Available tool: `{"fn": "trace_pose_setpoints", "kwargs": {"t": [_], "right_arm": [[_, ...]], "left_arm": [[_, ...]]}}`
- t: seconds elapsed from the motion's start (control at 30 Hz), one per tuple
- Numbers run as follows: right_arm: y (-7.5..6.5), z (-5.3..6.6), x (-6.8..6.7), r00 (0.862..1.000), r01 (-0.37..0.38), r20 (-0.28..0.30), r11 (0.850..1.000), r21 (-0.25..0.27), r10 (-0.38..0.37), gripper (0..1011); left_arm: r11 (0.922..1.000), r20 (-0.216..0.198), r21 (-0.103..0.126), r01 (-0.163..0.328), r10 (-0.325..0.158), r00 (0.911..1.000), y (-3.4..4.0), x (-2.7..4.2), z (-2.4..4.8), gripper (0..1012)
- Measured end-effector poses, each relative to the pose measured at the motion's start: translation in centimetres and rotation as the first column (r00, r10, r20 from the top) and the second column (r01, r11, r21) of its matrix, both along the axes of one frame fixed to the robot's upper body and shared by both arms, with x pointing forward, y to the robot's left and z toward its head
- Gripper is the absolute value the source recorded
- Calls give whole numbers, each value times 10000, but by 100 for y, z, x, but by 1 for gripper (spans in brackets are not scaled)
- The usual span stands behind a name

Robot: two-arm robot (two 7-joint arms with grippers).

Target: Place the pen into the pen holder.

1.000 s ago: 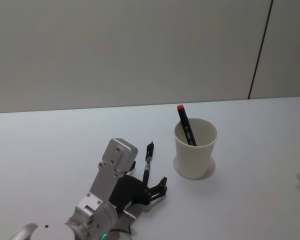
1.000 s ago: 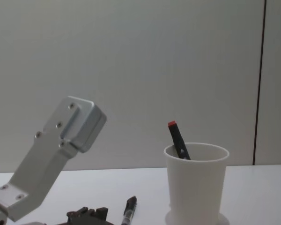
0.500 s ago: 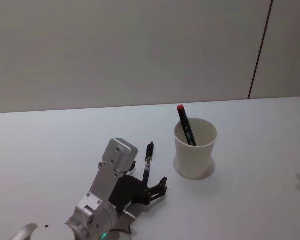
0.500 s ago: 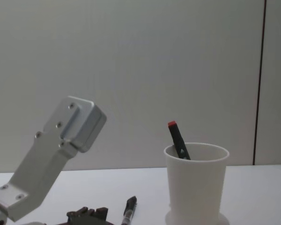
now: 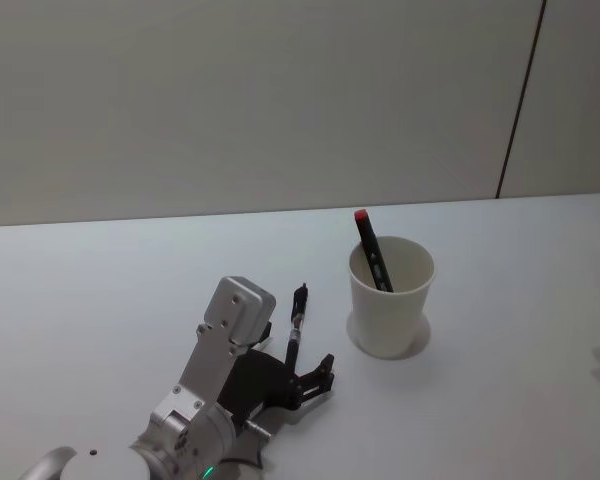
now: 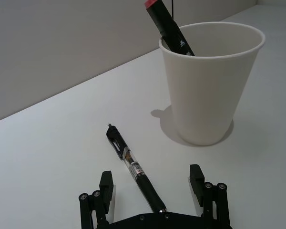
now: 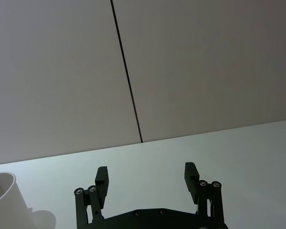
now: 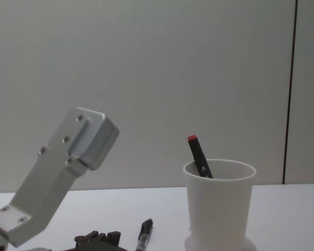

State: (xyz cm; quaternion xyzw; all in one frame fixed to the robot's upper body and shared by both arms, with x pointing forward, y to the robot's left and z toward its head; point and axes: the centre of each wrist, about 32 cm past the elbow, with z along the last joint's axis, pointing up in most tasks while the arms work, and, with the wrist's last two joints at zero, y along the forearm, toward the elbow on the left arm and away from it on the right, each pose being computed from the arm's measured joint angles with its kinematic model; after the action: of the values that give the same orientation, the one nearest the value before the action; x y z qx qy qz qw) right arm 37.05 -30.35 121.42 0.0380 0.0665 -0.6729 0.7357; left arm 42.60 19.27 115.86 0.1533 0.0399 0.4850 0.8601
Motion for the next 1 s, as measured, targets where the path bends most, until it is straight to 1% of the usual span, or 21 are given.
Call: {"fn": "trace_pose_setpoints", "kwargs": {"t": [1.0], "right_arm": [[0, 0, 0, 10000, 0, 0, 10000, 0, 0, 1002]], "left_arm": [[10000, 0, -1, -1, 1, 10000, 0, 0, 0, 1001]]}}
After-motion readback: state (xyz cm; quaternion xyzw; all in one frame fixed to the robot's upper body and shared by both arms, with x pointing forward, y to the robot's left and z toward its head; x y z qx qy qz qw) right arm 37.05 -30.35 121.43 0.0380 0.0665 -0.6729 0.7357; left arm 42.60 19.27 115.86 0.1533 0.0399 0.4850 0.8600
